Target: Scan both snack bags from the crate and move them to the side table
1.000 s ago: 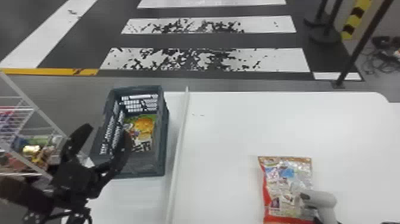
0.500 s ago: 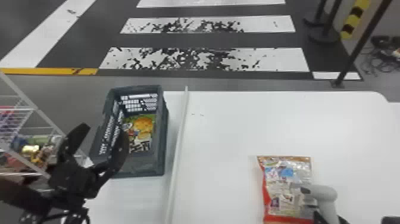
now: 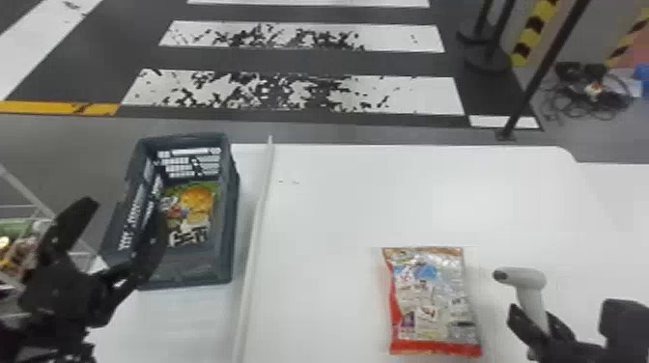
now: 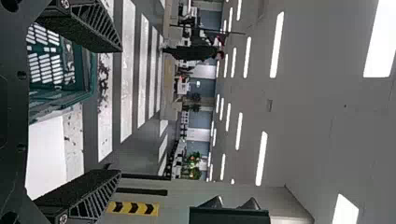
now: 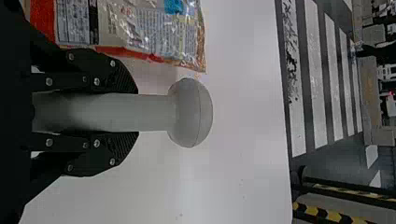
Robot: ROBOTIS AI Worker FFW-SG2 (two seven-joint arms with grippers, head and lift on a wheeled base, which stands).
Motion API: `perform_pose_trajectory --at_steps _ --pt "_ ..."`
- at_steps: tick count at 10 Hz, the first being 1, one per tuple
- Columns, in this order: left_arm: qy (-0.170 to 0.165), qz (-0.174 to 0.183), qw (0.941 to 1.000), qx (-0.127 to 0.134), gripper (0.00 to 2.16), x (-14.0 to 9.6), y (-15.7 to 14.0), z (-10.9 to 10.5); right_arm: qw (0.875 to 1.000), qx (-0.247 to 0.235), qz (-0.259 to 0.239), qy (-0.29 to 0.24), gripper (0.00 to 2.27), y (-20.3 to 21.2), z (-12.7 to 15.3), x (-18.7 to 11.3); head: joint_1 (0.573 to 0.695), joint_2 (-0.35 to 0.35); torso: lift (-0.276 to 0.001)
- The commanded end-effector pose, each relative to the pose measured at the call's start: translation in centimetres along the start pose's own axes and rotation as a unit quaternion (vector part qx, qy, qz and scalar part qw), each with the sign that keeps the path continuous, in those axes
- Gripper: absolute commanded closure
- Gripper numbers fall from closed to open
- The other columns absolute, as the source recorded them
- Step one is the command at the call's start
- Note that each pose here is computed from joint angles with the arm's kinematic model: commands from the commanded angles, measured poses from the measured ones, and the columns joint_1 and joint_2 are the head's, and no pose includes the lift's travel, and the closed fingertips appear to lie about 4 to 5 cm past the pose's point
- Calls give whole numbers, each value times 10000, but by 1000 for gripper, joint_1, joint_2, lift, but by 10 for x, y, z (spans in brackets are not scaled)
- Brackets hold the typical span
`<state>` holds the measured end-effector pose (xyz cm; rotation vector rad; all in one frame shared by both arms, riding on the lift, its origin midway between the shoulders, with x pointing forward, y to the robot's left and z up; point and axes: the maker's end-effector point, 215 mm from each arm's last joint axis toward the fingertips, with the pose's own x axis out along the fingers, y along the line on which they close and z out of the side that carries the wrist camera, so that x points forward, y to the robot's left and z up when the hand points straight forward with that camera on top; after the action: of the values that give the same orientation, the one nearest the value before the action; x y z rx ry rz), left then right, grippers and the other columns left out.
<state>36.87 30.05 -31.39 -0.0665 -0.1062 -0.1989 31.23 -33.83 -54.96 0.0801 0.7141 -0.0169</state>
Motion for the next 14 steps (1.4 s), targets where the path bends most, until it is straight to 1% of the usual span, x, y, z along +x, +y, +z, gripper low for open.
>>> perform_pose_trajectory --at_steps 1,2,4,5,7,8,10,11,12,13,14 --pt "9 -2 10000 16 66 -1 0 0 9996 30 -271 80 2240 -39 5 18 695 -61 -29" --pt "2 -15 10000 23 66 -1 0 1 9992 24 -384 70 2240 -58 10 27 695 -84 -29" --pt "5 -39 10000 41 66 -1 -2 2 9991 4 -424 -60 2240 -75 22 42 695 -155 -29" --pt "2 -45 10000 52 66 -2 -3 3 9990 -18 -423 -152 2240 -80 27 51 695 -172 -29" --pt "-15 -60 10000 58 66 -2 -6 6 9993 -13 -359 -97 2236 -93 22 71 695 -189 -29" --pt "-18 -72 9999 94 66 -1 -7 8 9992 -61 -352 -198 2236 -101 22 78 695 -198 -29" --pt "10 -84 9999 96 66 0 -8 8 9990 -131 -311 -290 2233 -110 21 86 695 -220 -29" --pt "15 -93 9999 104 66 0 -9 8 9990 -142 -329 -262 2189 -114 18 88 695 -225 -29" --pt "10 -96 9999 112 66 0 -9 8 9989 -156 -330 -293 1865 -114 20 87 695 -233 -29" --pt "41 -88 9999 109 66 1 -9 6 9988 -161 -338 -300 1315 -115 20 87 695 -239 -29" --pt "55 -89 9999 98 66 1 -9 4 9989 -172 -330 -270 610 -113 17 87 695 -241 -29"
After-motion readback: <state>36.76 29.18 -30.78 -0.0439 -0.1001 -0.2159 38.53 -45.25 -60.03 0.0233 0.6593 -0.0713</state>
